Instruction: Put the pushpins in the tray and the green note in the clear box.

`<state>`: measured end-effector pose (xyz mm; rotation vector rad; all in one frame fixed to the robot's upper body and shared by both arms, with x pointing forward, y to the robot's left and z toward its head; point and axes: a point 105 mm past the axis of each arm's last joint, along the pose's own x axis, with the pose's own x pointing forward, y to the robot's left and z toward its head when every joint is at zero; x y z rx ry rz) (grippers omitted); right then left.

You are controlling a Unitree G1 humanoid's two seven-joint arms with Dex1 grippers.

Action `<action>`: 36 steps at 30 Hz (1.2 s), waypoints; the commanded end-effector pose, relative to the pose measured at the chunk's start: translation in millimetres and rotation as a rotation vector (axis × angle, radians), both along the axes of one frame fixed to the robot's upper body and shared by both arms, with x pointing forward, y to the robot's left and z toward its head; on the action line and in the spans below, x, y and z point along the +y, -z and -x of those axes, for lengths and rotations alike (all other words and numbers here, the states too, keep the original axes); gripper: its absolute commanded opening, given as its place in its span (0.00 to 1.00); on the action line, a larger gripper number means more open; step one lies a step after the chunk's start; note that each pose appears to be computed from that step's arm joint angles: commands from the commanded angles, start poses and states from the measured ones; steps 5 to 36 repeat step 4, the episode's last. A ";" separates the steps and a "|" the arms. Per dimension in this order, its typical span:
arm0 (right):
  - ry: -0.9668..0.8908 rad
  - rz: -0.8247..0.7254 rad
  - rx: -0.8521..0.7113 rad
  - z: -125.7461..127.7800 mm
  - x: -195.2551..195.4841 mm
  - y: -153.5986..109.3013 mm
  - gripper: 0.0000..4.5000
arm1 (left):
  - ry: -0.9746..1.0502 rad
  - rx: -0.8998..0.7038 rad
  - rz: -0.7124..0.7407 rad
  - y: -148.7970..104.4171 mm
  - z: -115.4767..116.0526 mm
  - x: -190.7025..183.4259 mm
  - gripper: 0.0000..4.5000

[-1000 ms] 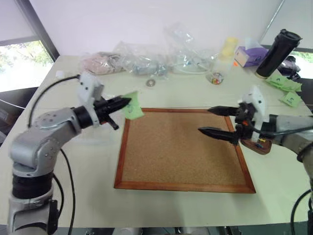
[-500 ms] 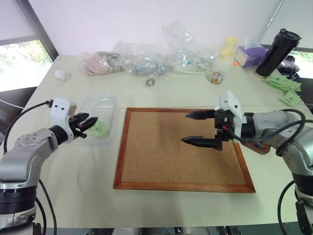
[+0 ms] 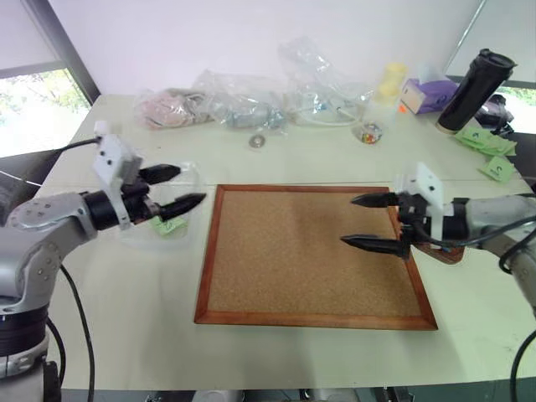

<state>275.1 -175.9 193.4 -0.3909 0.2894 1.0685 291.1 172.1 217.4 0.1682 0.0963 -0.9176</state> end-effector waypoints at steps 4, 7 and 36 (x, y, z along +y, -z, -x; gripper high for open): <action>0.018 0.036 -0.018 8.4 -14.2 -4.5 1.00 | 0.270 0.045 -0.066 19.2 22.3 -43.7 0.99; 0.018 0.036 -0.018 8.4 -14.2 -4.5 1.00 | 0.270 0.045 -0.066 19.2 22.3 -43.7 0.99; 0.018 0.036 -0.018 8.4 -14.2 -4.5 1.00 | 0.270 0.045 -0.066 19.2 22.3 -43.7 0.99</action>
